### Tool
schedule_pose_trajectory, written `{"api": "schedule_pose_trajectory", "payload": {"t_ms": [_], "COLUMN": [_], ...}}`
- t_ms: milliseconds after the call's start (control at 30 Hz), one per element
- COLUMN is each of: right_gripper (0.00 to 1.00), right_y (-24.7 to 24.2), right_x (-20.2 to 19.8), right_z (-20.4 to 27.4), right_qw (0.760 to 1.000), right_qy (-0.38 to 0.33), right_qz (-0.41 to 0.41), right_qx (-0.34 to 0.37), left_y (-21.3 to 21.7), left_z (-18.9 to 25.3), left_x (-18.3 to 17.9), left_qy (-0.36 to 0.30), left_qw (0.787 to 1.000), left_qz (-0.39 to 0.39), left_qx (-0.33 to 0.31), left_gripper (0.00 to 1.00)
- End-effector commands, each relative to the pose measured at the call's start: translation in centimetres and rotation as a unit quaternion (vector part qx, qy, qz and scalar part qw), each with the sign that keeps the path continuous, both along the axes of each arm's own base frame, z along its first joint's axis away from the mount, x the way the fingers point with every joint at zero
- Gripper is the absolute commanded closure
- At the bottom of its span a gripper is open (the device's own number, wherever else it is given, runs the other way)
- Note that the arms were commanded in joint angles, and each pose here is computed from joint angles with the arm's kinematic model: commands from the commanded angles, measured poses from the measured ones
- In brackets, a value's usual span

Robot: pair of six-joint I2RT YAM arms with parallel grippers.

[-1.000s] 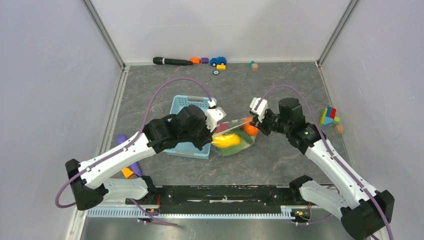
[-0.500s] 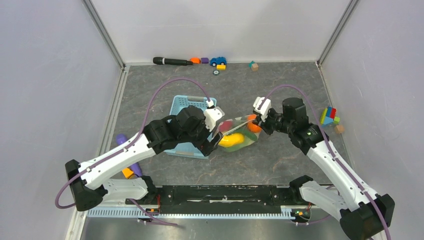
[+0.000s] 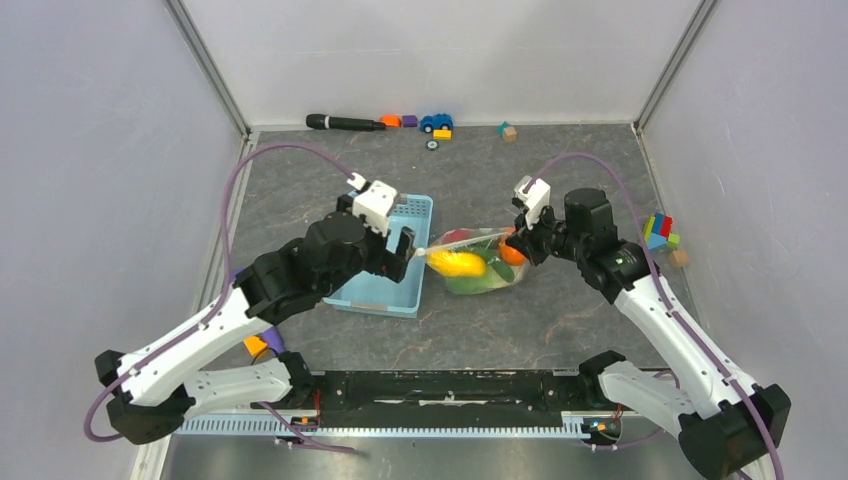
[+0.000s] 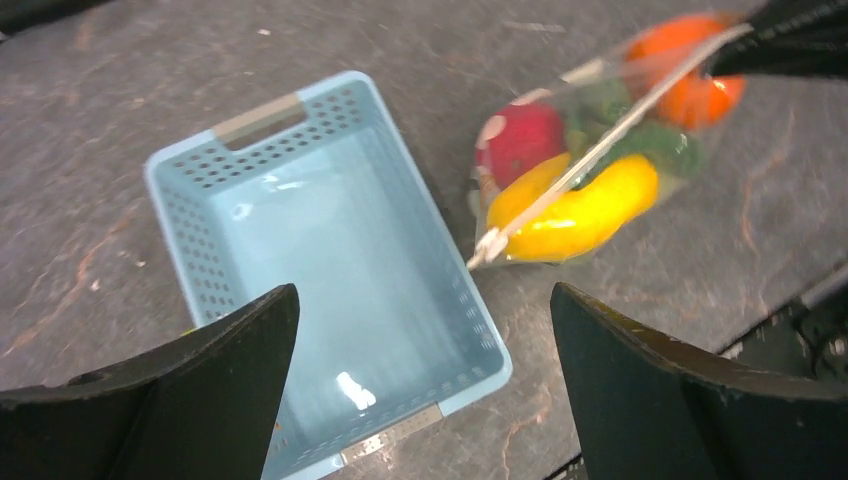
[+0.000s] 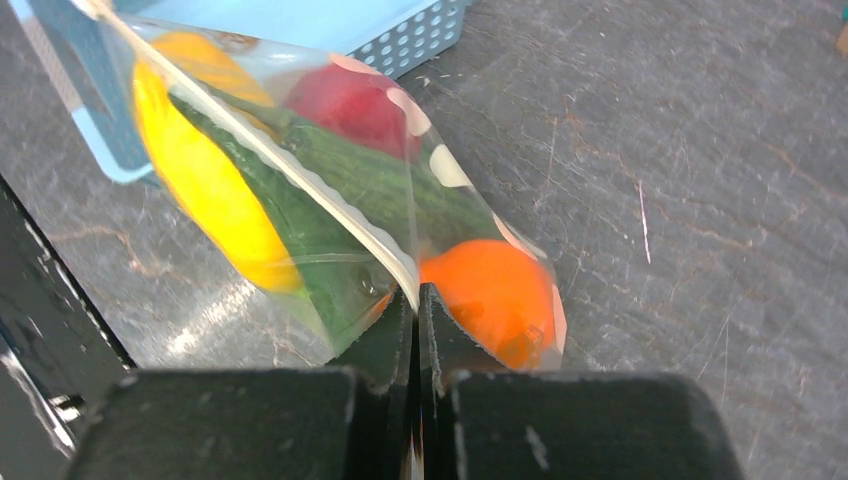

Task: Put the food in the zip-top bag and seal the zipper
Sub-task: Place the zipper food storage bag at the center of the board.

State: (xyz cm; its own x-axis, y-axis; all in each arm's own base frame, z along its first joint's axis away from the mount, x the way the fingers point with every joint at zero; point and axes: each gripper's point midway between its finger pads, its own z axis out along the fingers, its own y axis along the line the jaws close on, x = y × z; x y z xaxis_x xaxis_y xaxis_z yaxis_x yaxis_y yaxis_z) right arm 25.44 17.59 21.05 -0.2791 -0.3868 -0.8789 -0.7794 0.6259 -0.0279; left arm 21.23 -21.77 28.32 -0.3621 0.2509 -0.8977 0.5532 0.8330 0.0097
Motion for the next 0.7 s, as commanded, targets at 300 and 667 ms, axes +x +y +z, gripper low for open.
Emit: {"api": "schedule_pose_trajectory", "payload": {"t_ms": [300, 667], "right_gripper": [1.00, 0.89], "right_y": [-7.7, -15.6], "right_x": [7.6, 13.8], "right_z": [-1.6, -6.7], "right_qw": [0.950, 0.923], "right_qy": [0.143, 0.165], "right_qz": [-0.268, -0.339], "right_qx": [0.075, 0.073], "left_y": [8.9, 11.2], "left_z": [-1.4, -4.3], "left_x": [5.7, 8.6], "left_qy": [0.005, 0.035], "left_qw": [0.959, 0.941], "left_qz": [0.281, 0.336], "left_qx": [-0.042, -0.027], "left_gripper": [0.00, 0.00]}}
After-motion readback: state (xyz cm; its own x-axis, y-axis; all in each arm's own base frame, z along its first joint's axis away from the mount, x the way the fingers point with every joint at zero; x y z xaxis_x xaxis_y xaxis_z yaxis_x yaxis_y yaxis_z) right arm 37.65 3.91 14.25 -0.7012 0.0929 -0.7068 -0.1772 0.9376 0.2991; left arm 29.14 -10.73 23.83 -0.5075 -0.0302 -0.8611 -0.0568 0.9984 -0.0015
